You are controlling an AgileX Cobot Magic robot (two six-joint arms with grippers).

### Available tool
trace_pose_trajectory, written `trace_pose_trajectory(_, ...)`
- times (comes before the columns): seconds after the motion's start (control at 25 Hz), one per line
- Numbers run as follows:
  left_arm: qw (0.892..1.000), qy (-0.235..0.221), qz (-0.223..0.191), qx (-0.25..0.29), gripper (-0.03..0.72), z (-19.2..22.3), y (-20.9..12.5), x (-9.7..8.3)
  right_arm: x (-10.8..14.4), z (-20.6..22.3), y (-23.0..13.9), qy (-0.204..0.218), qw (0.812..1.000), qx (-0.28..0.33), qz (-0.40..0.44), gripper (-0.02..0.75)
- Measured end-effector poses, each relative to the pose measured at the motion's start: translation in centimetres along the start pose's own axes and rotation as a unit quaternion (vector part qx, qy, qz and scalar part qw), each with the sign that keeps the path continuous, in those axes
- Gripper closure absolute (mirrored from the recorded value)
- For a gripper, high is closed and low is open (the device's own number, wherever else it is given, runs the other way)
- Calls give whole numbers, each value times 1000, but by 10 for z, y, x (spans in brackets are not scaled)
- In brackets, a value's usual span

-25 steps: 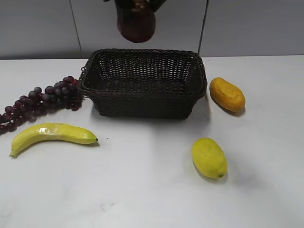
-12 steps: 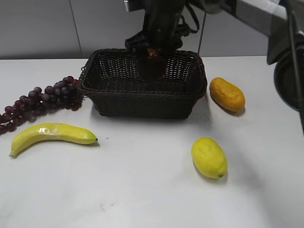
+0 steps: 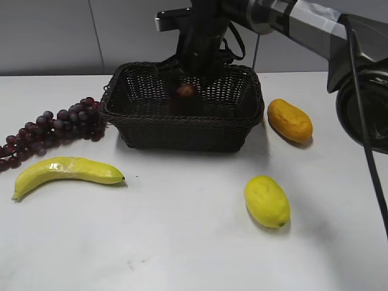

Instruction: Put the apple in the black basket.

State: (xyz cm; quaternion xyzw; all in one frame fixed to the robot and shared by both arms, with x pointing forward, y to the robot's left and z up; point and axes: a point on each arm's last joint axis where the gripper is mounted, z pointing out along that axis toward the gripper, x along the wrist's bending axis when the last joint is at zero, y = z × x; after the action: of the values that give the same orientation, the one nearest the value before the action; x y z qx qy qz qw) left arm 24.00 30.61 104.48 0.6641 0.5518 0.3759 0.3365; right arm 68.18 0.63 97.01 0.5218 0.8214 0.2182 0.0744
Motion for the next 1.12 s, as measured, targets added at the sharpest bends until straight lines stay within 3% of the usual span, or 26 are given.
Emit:
trace_pose_trajectory(0.2,1000,0,0,0,99,0,0,0,1,-21,5,-6,1000,19,-4,103)
trace_pose_trajectory(0.48,1000,0,0,0,99,0,0,0,1,-88,31,-29,996,-75,-36,153)
trace_pose_trajectory(0.64,1000,0,0,0,99,0,0,0,-11,-134,38,-54,991,-117,-37,166)
trace_pose_trajectory(0.88,1000,0,0,0,99,0,0,0,-72,-178,27,-73,991,-108,23,167)
trace_pose_trajectory(1.12,1000,0,0,0,99,0,0,0,-150,-211,-25,-121,988,-44,81,168)
